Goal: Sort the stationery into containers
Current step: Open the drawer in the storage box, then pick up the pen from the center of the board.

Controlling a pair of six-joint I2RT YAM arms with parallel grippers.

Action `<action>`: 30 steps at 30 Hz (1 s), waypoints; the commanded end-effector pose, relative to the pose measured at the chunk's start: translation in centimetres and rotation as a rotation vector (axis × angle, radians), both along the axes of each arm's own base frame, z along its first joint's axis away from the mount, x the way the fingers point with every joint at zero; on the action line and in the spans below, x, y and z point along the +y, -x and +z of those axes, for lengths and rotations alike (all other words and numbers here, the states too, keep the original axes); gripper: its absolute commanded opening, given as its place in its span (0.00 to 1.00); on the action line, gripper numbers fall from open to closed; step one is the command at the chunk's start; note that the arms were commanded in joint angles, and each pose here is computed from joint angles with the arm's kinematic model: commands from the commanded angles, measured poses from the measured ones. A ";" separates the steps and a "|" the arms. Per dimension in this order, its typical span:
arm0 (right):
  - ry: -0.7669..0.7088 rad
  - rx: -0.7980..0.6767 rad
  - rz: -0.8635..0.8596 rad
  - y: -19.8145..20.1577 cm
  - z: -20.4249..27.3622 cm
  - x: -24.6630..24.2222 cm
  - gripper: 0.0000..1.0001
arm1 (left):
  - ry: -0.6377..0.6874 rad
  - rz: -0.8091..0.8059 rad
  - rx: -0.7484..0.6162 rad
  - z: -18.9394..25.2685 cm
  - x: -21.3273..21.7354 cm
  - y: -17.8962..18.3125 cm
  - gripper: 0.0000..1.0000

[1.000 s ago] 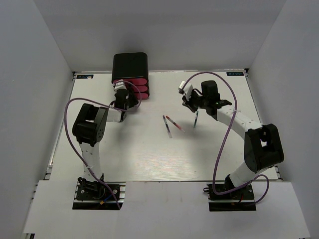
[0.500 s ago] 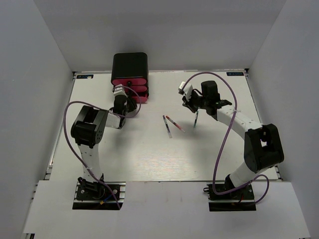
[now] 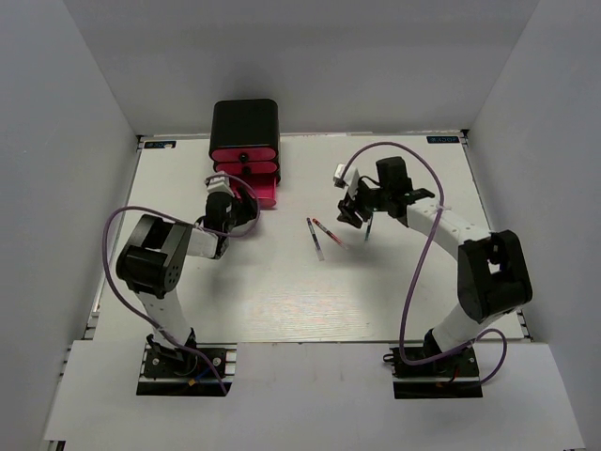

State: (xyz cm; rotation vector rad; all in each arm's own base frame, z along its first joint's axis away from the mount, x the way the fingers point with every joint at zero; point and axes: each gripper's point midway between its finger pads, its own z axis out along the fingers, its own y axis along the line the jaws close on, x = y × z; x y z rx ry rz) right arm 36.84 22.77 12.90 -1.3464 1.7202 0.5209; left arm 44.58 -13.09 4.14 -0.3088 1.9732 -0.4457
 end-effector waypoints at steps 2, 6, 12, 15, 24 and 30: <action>0.004 0.159 0.086 1.9 -2.6 1.0 0.58 | -0.021 -0.025 -0.029 2.3 0.1 0.7 0.80; 0.025 0.263 0.074 2.1 -4.6 2.2 0.51 | -0.017 -0.025 -0.043 3.5 0.7 2.8 0.80; 0.109 0.319 0.025 2.0 -8.2 3.4 0.49 | -0.040 0.066 0.012 5.0 3.3 6.8 0.80; 0.147 0.337 -0.001 2.0 -9.5 3.6 0.46 | 0.011 0.172 0.125 4.1 4.7 8.8 0.75; 0.229 0.291 -0.056 1.6 -10.9 3.2 0.17 | 0.102 0.399 0.281 3.7 7.0 12.1 0.80; 0.257 0.274 -0.036 1.3 -11.1 3.3 0.00 | 0.125 0.364 0.291 4.2 6.1 12.7 0.86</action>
